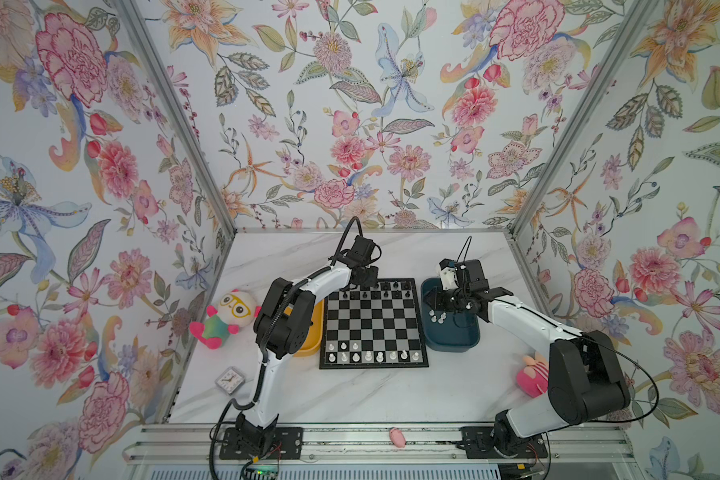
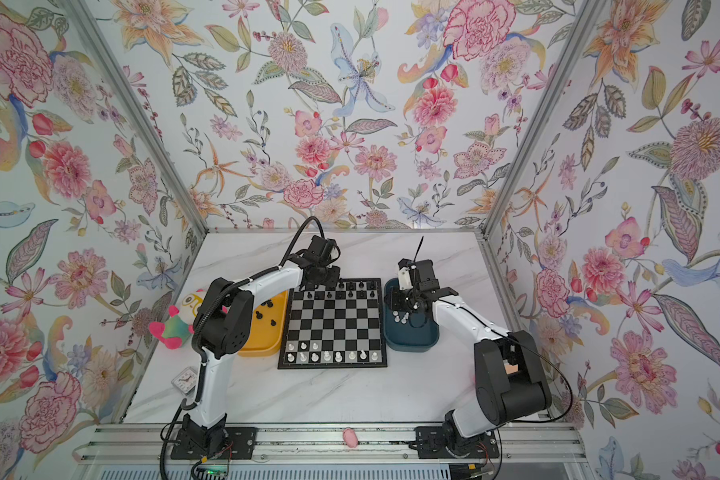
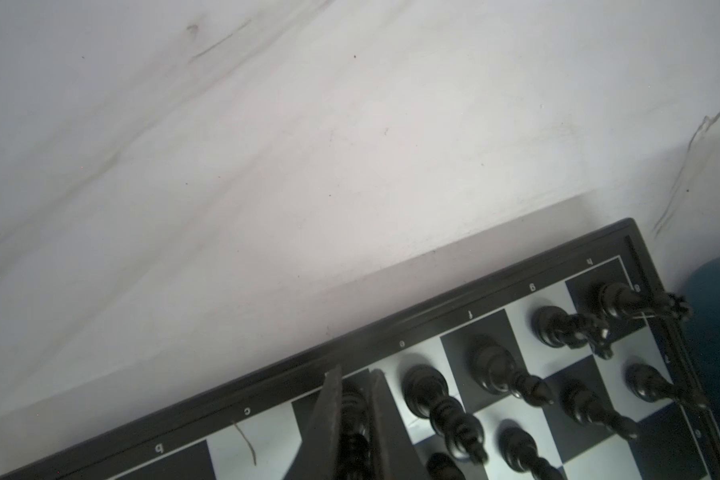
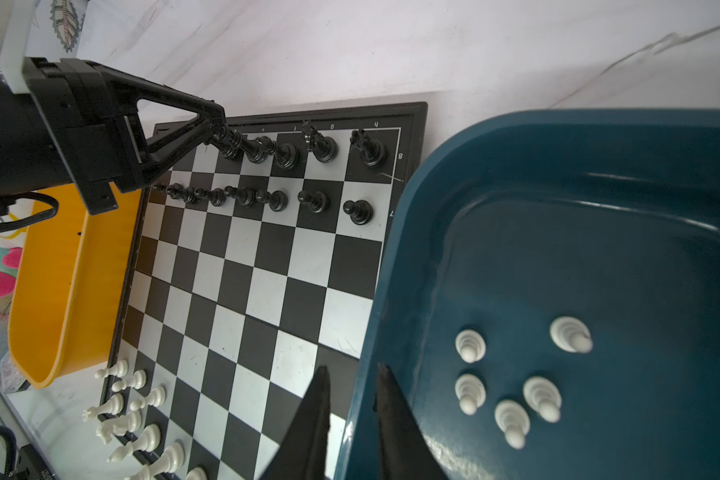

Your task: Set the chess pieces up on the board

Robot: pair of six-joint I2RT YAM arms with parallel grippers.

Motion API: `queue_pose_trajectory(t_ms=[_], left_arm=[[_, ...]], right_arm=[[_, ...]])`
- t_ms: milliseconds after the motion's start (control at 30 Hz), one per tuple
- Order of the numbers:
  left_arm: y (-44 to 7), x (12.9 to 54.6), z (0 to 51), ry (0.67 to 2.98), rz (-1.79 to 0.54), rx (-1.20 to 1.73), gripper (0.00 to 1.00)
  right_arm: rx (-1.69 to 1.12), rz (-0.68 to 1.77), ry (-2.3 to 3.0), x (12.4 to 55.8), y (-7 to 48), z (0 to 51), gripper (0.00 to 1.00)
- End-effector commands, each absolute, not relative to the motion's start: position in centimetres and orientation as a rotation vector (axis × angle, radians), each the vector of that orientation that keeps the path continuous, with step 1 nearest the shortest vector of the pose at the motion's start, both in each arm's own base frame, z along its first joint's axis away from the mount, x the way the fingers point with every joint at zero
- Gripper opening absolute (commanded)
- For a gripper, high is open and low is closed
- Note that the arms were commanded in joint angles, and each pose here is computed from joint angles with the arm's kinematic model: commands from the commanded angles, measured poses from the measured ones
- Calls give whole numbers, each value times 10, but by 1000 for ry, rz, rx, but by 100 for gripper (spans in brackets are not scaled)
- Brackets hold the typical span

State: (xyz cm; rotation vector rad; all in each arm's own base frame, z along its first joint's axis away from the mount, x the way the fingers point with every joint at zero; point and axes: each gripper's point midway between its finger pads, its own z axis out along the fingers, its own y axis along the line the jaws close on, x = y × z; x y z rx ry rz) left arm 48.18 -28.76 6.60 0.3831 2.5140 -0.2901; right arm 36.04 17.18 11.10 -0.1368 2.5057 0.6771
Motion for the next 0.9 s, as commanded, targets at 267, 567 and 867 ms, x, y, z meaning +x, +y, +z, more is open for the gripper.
queue_pose_trajectory(t_ms=[267, 567, 867], left_arm=[[-286, 477, 60, 2544, -253, 416, 9], [-285, 473, 54, 2562, -244, 427, 18], [-284, 471, 54, 2568, -239, 435, 26]], right_arm=[[-124, 681, 2512, 356, 168, 110, 22], [-121, 679, 2515, 355, 168, 109, 22], [-120, 681, 2510, 356, 168, 110, 22]])
